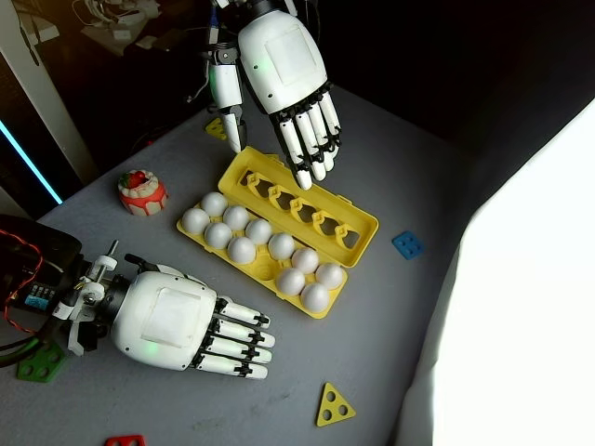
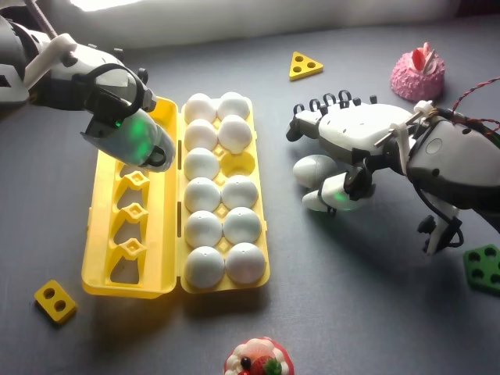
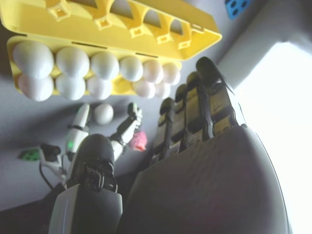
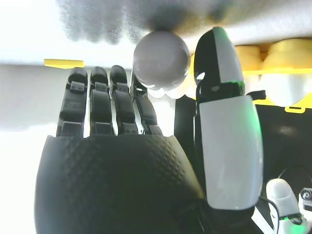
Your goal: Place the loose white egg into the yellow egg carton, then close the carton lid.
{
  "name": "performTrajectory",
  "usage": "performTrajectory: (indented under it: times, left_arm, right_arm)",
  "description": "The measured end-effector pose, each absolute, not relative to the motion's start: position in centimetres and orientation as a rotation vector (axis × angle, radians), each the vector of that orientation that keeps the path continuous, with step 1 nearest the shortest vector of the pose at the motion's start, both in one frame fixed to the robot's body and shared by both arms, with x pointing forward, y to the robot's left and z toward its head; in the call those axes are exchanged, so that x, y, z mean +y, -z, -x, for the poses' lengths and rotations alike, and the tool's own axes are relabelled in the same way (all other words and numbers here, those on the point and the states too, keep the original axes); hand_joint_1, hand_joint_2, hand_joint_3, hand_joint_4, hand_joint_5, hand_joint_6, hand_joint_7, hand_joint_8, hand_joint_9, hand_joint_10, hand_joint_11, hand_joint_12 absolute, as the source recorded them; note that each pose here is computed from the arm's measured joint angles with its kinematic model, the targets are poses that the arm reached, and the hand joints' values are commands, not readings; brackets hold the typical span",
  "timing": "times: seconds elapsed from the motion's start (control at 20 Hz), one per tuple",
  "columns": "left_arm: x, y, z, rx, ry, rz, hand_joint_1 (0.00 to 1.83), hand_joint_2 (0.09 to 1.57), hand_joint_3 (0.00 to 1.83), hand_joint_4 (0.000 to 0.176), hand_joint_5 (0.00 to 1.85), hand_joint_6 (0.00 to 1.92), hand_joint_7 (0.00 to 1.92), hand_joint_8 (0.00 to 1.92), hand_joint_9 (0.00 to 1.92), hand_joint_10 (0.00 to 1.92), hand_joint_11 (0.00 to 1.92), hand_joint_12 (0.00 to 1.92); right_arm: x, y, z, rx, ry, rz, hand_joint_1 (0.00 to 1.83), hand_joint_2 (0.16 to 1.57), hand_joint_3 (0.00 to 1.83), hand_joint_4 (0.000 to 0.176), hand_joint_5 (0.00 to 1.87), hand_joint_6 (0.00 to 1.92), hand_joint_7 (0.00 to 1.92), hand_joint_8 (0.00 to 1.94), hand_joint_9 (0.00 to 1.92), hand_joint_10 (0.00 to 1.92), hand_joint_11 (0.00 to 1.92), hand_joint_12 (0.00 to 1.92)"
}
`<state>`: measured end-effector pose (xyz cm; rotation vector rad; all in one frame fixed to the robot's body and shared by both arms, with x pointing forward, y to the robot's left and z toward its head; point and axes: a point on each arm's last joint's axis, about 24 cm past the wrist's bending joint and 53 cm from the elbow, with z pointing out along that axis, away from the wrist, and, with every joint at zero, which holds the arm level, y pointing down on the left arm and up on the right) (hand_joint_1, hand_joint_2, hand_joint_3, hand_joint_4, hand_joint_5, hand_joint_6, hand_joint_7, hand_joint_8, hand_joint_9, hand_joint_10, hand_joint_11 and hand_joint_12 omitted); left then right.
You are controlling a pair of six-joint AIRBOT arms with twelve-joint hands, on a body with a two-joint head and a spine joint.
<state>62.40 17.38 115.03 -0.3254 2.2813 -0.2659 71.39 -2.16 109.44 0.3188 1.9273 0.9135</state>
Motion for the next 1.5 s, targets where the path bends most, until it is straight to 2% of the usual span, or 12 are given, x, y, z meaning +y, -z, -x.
performTrajectory:
  times: [0.1,0.2,0.7,0.75,0.8,0.85,0.95,1.1,1.15,1.2,1.35,1.5]
  left_arm:
    - [17.4,-115.0,-62.4,2.283,0.267,0.326,0.15,1.36,0.0,0.021,0.1,0.0,0.1,0.0,0.11,0.0,0.0,0.54]
    - [17.4,-115.1,-62.4,2.281,0.268,0.33,0.19,1.34,0.0,0.025,0.14,0.01,0.14,0.01,0.15,0.01,0.0,0.62]
    - [17.3,-115.2,-62.5,2.279,0.275,0.336,0.14,1.35,0.0,0.027,0.1,0.0,0.1,0.0,0.14,0.0,0.0,0.61]
    - [17.3,-115.2,-62.5,2.279,0.275,0.336,0.15,1.35,0.0,0.029,0.1,0.01,0.1,0.0,0.14,0.0,0.0,0.61]
    - [17.3,-115.2,-62.5,2.278,0.275,0.336,0.14,1.36,0.0,0.025,0.11,0.01,0.11,0.0,0.14,0.0,0.0,0.63]
    - [17.3,-115.2,-62.5,2.278,0.275,0.336,0.14,1.36,0.0,0.026,0.1,0.0,0.1,0.0,0.14,0.0,0.0,0.64]
    - [17.3,-115.3,-62.5,2.278,0.276,0.336,0.15,1.36,0.0,0.027,0.1,0.0,0.09,0.0,0.13,0.0,0.0,0.61]
    - [17.3,-115.2,-62.5,2.278,0.275,0.336,0.15,1.36,0.0,0.027,0.1,0.0,0.09,0.0,0.13,0.0,0.0,0.61]
    - [17.3,-115.2,-62.5,2.278,0.275,0.336,0.14,1.36,0.0,0.031,0.09,0.0,0.11,0.01,0.14,0.01,0.0,0.63]
    - [17.3,-115.2,-62.5,2.279,0.276,0.336,0.15,1.36,0.0,0.031,0.09,0.0,0.11,0.0,0.14,0.0,0.0,0.61]
    - [17.3,-115.2,-62.5,2.278,0.275,0.336,0.16,1.36,0.0,0.023,0.11,0.0,0.13,0.0,0.15,0.0,0.0,0.64]
    - [17.4,-115.2,-62.5,2.278,0.275,0.338,0.15,1.36,0.0,0.028,0.1,0.0,0.12,0.0,0.15,0.0,0.0,0.64]
  right_arm:
    - [-2.2,-109.5,-71.5,1.926,-0.911,-0.319,0.92,1.08,0.0,0.0,0.1,0.7,0.11,0.01,0.03,0.01,0.0,0.0]
    - [-2.2,-109.4,-71.5,1.926,-0.912,-0.319,0.92,1.1,0.01,0.0,0.13,0.72,0.13,0.02,0.04,0.01,0.0,0.0]
    - [-2.3,-109.5,-71.5,1.926,-0.911,-0.319,0.84,1.15,0.02,0.0,0.13,0.93,0.16,0.0,0.04,0.0,0.0,0.0]
    - [-2.3,-109.4,-71.5,1.926,-0.911,-0.32,0.85,1.15,0.02,0.0,0.19,0.97,0.17,0.0,0.05,0.01,0.0,0.0]
    - [-2.3,-109.4,-71.5,1.926,-0.912,-0.32,0.93,1.15,0.01,0.0,0.42,1.01,0.28,0.0,0.11,0.01,0.0,0.13]
    - [-2.3,-109.5,-71.5,1.925,-0.911,-0.32,1.01,1.21,0.01,0.0,0.7,1.28,0.35,0.01,0.16,0.03,0.0,0.3]
    - [-2.4,-109.6,-71.6,1.917,-0.907,-0.32,1.03,1.23,0.01,0.0,0.75,1.36,0.38,0.01,0.18,0.03,0.0,0.37]
    - [-2.4,-109.6,-71.6,1.917,-0.907,-0.319,1.03,1.24,0.0,0.0,0.75,1.36,0.39,0.01,0.18,0.03,0.0,0.38]
    - [-2.4,-109.6,-71.6,1.917,-0.907,-0.32,1.09,1.2,0.0,0.0,0.83,1.24,0.46,0.03,0.21,0.04,0.0,0.37]
    - [-2.4,-109.6,-71.6,1.916,-0.907,-0.32,1.11,1.19,0.0,0.0,0.85,1.22,0.47,0.02,0.2,0.03,0.0,0.3]
    - [-2.2,-110.1,-71.7,1.907,-0.946,-0.361,1.12,1.18,0.0,0.0,0.86,1.19,0.5,0.01,0.21,0.02,0.0,0.21]
    - [-1.4,-112.7,-71.3,1.838,-1.071,-0.368,1.1,1.18,0.0,0.0,0.85,1.21,0.5,0.0,0.2,0.01,0.0,0.29]
